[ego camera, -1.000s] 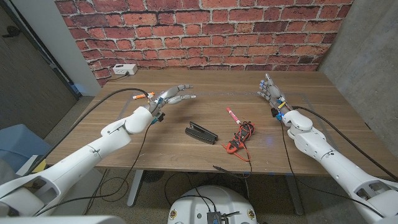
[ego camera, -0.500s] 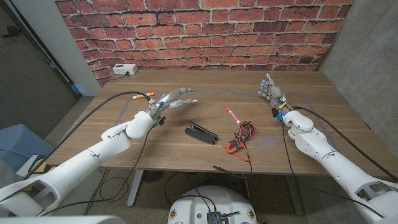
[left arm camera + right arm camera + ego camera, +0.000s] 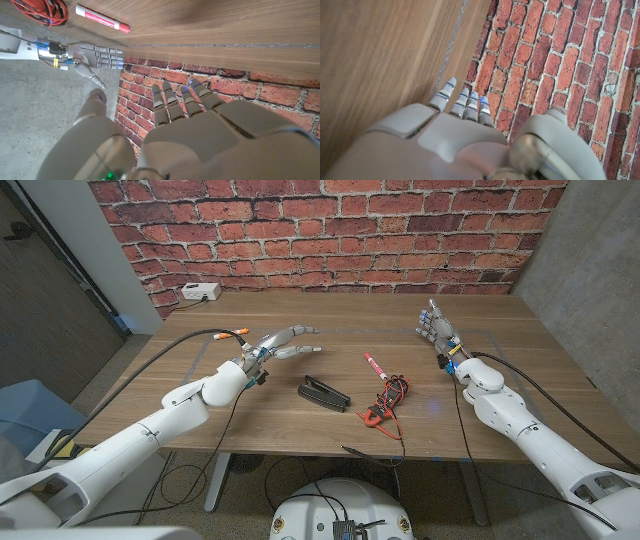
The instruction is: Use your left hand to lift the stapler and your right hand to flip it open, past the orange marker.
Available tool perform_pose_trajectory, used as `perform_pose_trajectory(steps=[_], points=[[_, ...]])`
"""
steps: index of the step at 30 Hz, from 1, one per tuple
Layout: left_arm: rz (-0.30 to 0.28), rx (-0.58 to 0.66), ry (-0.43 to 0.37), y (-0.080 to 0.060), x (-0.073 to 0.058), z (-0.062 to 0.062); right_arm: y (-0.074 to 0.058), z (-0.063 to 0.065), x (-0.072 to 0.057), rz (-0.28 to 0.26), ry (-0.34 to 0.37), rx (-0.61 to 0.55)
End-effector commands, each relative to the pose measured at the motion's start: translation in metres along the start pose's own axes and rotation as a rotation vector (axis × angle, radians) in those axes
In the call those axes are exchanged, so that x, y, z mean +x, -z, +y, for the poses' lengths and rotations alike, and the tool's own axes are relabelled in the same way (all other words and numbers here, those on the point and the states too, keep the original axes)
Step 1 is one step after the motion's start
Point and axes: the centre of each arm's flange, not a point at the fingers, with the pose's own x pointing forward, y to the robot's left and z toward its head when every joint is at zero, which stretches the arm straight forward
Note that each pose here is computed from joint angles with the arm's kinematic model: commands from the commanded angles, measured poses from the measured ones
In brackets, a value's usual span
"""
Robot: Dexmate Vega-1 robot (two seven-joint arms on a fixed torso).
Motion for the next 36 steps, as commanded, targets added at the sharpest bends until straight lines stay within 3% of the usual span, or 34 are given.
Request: perform_pose_trajectory(steps=[1, 9, 29, 36], points=[[-0.035, 0.015, 0.027, -0.012, -0.002, -0.003, 0.006, -0.006, -0.004, 0.000, 0.021, 0.003], [-0.040, -0.038, 0.026, -0.013, -0.003, -0.005, 0.006, -0.009, -0.007, -0.007, 0.026, 0.000], [-0.083, 0.056, 0.009, -0.027, -0.014, -0.014, 0.006, -0.010, -0.010, -0.011, 0.022, -0.001], [-0.104, 0.115, 0.017, -0.032, -0.014, -0.012, 0.006, -0.011, -0.010, -0.004, 0.023, -0.003]])
